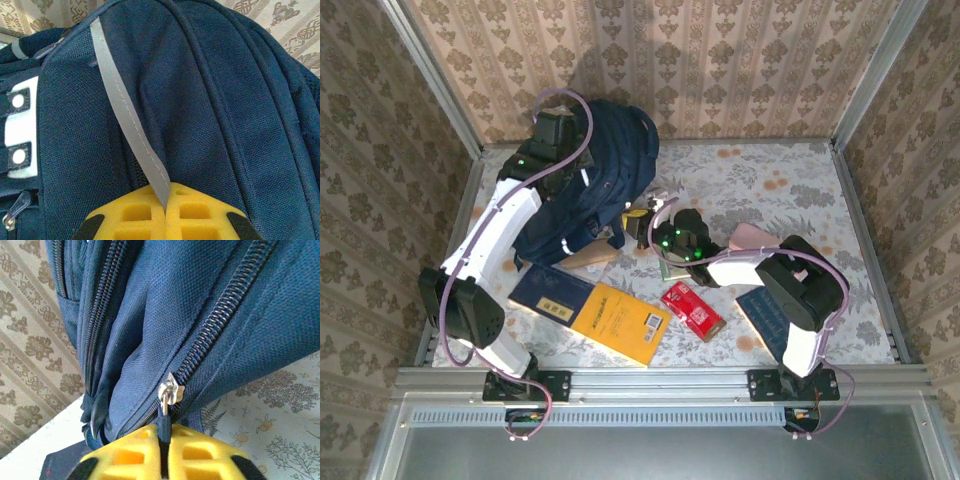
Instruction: Pack the student bag
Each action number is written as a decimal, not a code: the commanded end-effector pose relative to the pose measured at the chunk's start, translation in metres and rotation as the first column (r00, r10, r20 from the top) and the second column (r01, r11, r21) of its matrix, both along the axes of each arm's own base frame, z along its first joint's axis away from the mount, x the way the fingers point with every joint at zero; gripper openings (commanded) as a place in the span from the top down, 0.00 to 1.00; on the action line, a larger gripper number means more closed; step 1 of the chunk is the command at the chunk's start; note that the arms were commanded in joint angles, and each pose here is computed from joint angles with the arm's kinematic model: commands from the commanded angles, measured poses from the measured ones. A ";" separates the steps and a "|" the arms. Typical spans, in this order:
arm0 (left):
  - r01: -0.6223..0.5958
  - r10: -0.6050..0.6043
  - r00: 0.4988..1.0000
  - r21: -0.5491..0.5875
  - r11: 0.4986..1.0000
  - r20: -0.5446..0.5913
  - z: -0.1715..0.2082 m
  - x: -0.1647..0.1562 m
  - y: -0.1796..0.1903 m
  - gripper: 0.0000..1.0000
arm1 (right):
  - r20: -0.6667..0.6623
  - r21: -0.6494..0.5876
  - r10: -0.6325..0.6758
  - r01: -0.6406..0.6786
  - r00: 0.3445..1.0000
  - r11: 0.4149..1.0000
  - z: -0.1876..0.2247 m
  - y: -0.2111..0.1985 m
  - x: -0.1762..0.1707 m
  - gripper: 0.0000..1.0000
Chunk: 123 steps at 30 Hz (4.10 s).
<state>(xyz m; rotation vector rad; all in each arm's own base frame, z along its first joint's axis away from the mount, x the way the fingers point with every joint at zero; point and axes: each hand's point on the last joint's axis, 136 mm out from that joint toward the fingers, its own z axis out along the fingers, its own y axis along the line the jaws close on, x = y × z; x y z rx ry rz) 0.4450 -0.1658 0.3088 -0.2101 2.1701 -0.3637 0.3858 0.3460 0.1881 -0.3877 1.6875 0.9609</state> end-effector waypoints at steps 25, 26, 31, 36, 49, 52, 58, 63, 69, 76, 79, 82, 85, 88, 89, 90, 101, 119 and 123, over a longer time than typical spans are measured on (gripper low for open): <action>-0.090 0.089 0.988 0.001 0.996 0.128 0.045 -0.007 0.029 1.00 | 0.318 -0.350 0.067 0.052 0.946 0.935 0.000 0.012 -0.016 0.52; -0.090 0.089 0.988 -0.001 0.996 0.127 0.045 -0.007 0.029 1.00 | 0.323 -0.352 0.070 0.051 0.944 0.935 0.001 0.016 -0.015 0.50; -0.095 0.096 0.989 -0.012 0.995 0.117 0.042 -0.006 0.028 1.00 | 0.365 -0.441 0.042 0.133 0.930 0.888 -0.004 0.028 -0.006 0.49; -0.100 0.102 0.989 -0.020 0.995 0.110 0.040 -0.005 0.028 1.00 | 0.472 -0.598 -0.059 0.369 0.880 0.712 -0.013 0.029 0.009 0.50; -0.107 0.110 0.987 -0.031 0.994 0.116 0.043 -0.004 0.028 1.00 | 0.531 -0.599 -0.135 0.483 0.837 0.639 -0.022 0.019 0.012 0.70; -0.106 0.109 0.988 -0.033 0.994 0.111 0.041 -0.003 0.027 1.00 | 0.532 -0.590 -0.124 0.472 0.838 0.655 -0.016 0.023 0.014 0.84; -0.107 0.109 0.989 -0.030 0.994 0.101 0.037 -0.002 0.027 1.00 | 0.524 -0.570 -0.117 0.449 0.844 0.688 -0.008 0.024 0.011 0.98; -0.103 0.105 0.990 -0.022 0.994 0.095 0.034 -0.001 0.026 1.00 | 0.498 -0.548 -0.130 0.428 0.857 0.719 -0.002 0.017 0.007 0.98; -0.090 0.090 0.992 -0.001 0.996 0.094 0.030 0.000 0.023 1.00 | 0.443 -0.497 -0.164 0.393 0.882 0.774 0.008 -0.003 0.008 1.00; -0.037 0.031 0.993 0.052 0.998 0.115 0.031 -0.001 0.012 1.00 | 0.356 -0.448 -0.157 0.316 0.921 0.836 0.019 -0.024 0.019 1.00; -0.017 0.007 0.993 0.075 0.997 0.120 0.030 -0.001 0.006 1.00 | 0.321 -0.438 -0.142 0.279 0.936 0.854 0.023 -0.030 0.025 0.99; 0.019 -0.031 0.991 0.097 0.995 0.126 0.030 -0.001 0.000 1.00 | 0.275 -0.412 -0.109 0.220 0.955 0.884 0.030 -0.034 0.031 0.99; 0.122 -0.141 0.979 0.136 0.983 0.145 0.031 0.002 -0.016 1.00 | 0.214 -0.396 -0.049 0.133 0.976 0.908 0.032 -0.033 0.036 0.99; 0.228 -0.258 0.954 0.185 0.956 0.156 0.036 0.005 -0.032 1.00 | 0.150 -0.410 0.023 0.041 0.988 0.911 0.027 -0.028 0.033 1.00; 0.264 -0.298 0.943 0.208 0.942 0.152 0.037 0.007 -0.039 1.00 | 0.137 -0.409 0.052 0.009 0.989 0.912 0.025 -0.025 0.029 1.00; 0.291 -0.328 0.933 0.227 0.930 0.148 0.040 0.008 -0.043 1.00 | 0.129 -0.407 0.077 -0.018 0.989 0.913 0.024 -0.023 0.025 1.00; 0.379 -0.441 0.892 0.366 0.850 0.098 0.037 0.016 -0.084 1.00 | 0.093 -0.454 -0.032 0.071 0.995 0.888 -0.002 -0.060 0.013 0.95; 0.199 -0.242 0.963 0.288 0.937 0.122 0.041 0.014 -0.049 1.00 | 0.253 -0.452 -0.238 0.332 0.938 0.828 0.022 -0.123 0.008 0.65; 0.190 -0.233 0.963 0.265 0.945 0.139 0.050 0.011 -0.048 1.00 | 0.238 -0.420 -0.107 0.202 0.965 0.885 0.020 -0.096 -0.003 0.63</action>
